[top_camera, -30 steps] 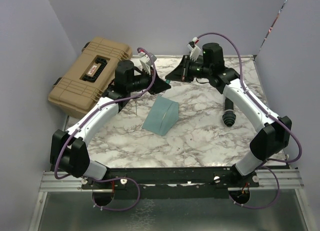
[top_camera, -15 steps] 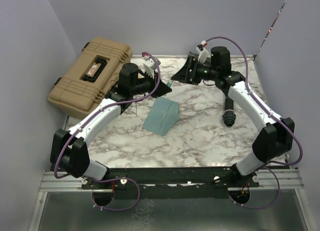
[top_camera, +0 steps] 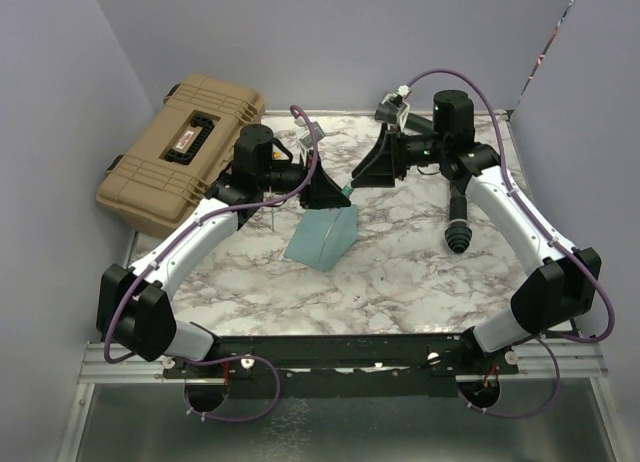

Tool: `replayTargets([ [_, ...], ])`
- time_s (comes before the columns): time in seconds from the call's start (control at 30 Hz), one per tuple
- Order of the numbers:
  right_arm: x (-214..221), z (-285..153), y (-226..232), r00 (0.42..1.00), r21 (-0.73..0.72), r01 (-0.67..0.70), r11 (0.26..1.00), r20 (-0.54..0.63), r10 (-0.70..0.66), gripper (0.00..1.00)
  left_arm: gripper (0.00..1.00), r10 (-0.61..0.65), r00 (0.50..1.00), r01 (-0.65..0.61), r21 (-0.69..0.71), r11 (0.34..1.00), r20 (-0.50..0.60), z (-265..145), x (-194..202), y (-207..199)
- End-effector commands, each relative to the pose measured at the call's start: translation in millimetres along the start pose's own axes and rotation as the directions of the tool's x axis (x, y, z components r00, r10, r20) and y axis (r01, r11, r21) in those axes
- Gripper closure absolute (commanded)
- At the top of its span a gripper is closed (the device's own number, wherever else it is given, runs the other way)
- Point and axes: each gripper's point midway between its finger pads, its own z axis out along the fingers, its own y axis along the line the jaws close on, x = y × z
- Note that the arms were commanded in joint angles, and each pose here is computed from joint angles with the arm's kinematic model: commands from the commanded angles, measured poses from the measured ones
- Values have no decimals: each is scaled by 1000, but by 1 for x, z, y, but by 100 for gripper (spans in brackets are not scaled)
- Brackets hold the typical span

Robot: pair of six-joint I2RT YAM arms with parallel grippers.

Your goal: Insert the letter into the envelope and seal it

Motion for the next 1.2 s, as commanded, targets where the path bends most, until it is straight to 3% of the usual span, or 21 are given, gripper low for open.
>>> replayTargets([
  [0.0, 4, 3, 17, 998, -96, 47, 994, -25, -50, 37, 100, 70, 997, -71, 91, 993, 17, -10, -17, -35],
  [0.13, 7, 3, 26, 997, -132, 60, 989, -33, -64, 37, 100, 72, 997, -74, 92, 993, 18, -11, -18, -37],
  [0.23, 8, 7, 29, 997, -142, 53, 988, -44, -60, 45, 100, 77, 997, -79, 92, 993, 21, -11, -20, -38],
  [0.5, -10, 14, 11, 999, -19, 37, 999, 11, -37, 94, 100, 95, 995, -97, 72, 993, 40, -12, -27, -39],
  [0.57, -19, 16, -1, 998, 58, -3, 998, 62, 0, 100, 100, 104, 993, -105, 26, 994, 59, -12, -30, -32],
  [0.67, -35, 16, -28, 981, 225, -118, 967, 180, 77, 100, 100, 142, 982, -118, -179, 977, 123, -16, -44, -2],
  [0.77, -47, 13, -51, 942, 442, -233, 866, 323, 89, 100, 100, 217, 958, -128, -394, 910, 188, -31, -65, 27],
  [0.87, -45, 3, -73, 874, 558, -420, 716, 461, 154, 100, 100, 269, 935, -113, -526, 843, 229, -44, -78, 48],
  [0.97, -34, -10, -94, 874, 712, -444, 544, 477, 89, 100, 100, 307, 913, -67, -642, 764, 269, -61, -85, 69],
  [1.03, -38, -9, -89, 882, 713, -412, 567, 469, 51, 97, 100, 326, 909, -62, -687, 724, 260, -71, -85, 75],
  [1.07, -44, -3, -81, 887, 683, -375, 626, 460, 29, 88, 100, 326, 911, -65, -692, 719, 252, -72, -83, 74],
  [1.17, -62, 11, -46, 903, 577, -228, 784, 427, -51, 43, 100, 309, 926, -111, -627, 771, 217, -66, -72, 58],
])
